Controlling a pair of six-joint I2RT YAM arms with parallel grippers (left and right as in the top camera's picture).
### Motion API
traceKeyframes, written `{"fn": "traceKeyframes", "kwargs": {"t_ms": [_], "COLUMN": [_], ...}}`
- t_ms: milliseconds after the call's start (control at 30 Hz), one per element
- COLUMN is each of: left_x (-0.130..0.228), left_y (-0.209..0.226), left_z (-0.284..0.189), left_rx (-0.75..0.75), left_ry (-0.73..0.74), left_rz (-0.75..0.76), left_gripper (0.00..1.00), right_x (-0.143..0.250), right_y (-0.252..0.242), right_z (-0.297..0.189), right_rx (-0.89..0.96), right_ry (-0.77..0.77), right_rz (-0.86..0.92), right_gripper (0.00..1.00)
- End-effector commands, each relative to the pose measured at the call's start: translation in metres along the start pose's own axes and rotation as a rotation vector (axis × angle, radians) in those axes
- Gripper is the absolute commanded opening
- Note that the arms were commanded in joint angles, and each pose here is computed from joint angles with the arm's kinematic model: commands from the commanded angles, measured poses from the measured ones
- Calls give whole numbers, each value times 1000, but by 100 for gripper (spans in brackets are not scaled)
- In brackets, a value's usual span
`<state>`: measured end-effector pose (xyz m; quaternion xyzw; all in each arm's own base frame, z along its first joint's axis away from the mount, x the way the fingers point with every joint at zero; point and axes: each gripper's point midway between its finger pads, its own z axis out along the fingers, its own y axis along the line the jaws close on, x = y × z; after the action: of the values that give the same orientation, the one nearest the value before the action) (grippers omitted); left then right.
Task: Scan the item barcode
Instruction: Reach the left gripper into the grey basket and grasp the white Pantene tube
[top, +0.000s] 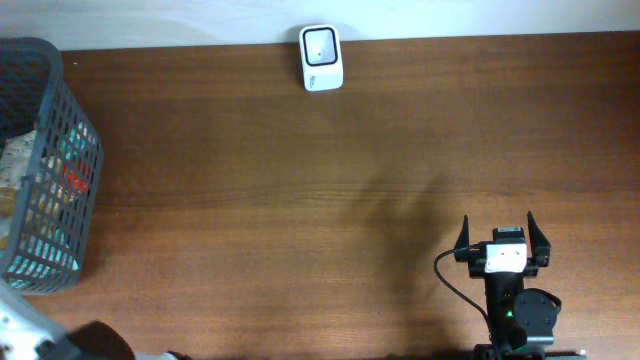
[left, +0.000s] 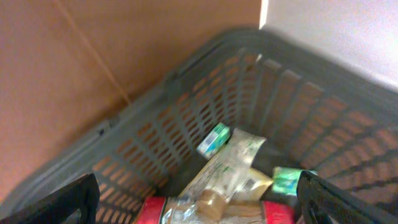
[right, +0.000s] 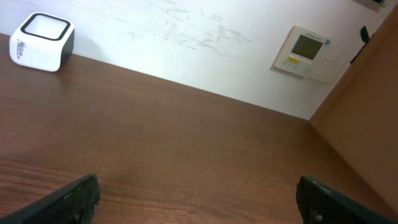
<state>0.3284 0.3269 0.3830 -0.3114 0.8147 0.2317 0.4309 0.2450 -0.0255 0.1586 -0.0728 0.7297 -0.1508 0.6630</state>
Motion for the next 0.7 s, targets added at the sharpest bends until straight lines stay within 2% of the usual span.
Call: {"fn": "traceKeyframes", "kwargs": {"t_ms": [0,267,367,467,633,667], "left_x": [37,122,148,170,204,208], "left_y": [11,-3,-19,-38,-62,-65], "left_z": [54,167,198,225,240,241], "left_rx": [-21,32,118,212,311,316], "left_ry": [143,370,405,412,479,491], "left_rz": [-19,191,245,235,222,225], "left_gripper": [99,99,99,100,84,77], "right_x": [4,4,4,4,4,4], "right_y": [-2,-2,-2,-2,-2,-2], "right_z": [0,0,0,0,0,0], "right_rx": [17,17,17,17,17,17], "right_ry": [10,10,10,10,10,10], "right_rz": [-4,-4,-4,-4,-4,-4], "right_gripper": [99,99,99,99,99,99]}}
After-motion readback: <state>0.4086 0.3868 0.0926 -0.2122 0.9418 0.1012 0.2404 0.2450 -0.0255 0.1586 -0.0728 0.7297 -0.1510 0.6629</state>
